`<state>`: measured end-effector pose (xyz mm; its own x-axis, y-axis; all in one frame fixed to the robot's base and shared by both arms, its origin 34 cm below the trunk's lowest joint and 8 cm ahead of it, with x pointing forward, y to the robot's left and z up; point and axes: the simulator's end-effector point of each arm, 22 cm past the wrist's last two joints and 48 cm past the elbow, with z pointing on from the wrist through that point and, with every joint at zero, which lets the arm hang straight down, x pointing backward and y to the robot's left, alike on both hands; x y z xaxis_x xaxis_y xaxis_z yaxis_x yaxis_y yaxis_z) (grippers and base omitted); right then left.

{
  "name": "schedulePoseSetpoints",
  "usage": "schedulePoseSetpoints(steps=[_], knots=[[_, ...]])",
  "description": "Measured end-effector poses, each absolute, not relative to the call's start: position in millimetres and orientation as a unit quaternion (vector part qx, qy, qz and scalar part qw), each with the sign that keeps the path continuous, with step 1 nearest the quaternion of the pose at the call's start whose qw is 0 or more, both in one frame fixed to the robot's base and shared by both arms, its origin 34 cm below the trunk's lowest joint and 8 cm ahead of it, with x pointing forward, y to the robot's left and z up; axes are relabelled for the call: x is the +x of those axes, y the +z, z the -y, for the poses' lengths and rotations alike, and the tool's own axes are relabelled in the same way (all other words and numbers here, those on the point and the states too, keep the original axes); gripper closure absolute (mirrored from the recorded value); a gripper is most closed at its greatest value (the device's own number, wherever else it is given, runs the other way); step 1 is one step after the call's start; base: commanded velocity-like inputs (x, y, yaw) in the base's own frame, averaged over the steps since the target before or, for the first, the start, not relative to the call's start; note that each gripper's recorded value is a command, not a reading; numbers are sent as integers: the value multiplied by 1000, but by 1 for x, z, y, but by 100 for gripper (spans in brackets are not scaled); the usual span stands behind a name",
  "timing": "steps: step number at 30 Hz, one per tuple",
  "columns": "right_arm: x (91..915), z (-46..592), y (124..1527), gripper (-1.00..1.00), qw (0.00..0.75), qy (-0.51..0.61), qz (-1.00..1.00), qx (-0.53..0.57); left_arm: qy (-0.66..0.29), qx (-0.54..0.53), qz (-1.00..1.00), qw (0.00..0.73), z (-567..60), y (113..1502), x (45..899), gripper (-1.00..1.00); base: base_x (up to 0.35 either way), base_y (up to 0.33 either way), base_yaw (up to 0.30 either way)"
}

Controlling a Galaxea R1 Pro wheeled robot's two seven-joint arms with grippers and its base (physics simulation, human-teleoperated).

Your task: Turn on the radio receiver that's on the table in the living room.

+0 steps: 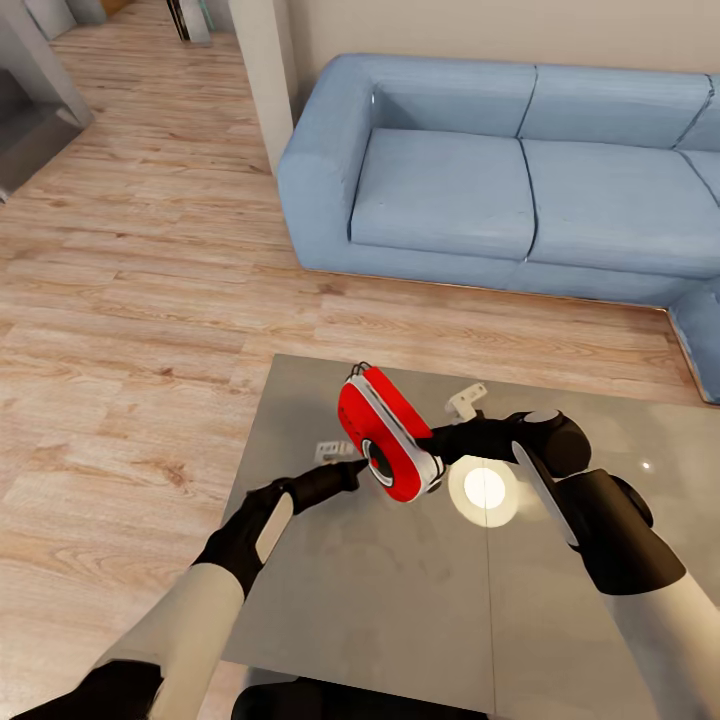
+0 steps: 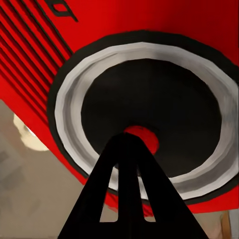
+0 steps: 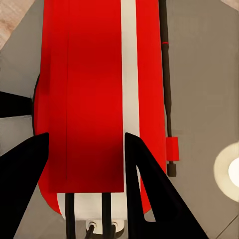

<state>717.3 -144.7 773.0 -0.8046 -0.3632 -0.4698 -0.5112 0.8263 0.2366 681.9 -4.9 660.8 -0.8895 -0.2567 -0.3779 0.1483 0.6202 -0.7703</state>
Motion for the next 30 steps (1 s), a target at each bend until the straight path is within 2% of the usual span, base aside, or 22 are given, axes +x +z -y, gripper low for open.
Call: schedulePoseSetpoints(steps=[30], knots=[[715,142,774,100,207,185,-928,-248,-435,1,-869,234,19,658,670,100,0,0,0]])
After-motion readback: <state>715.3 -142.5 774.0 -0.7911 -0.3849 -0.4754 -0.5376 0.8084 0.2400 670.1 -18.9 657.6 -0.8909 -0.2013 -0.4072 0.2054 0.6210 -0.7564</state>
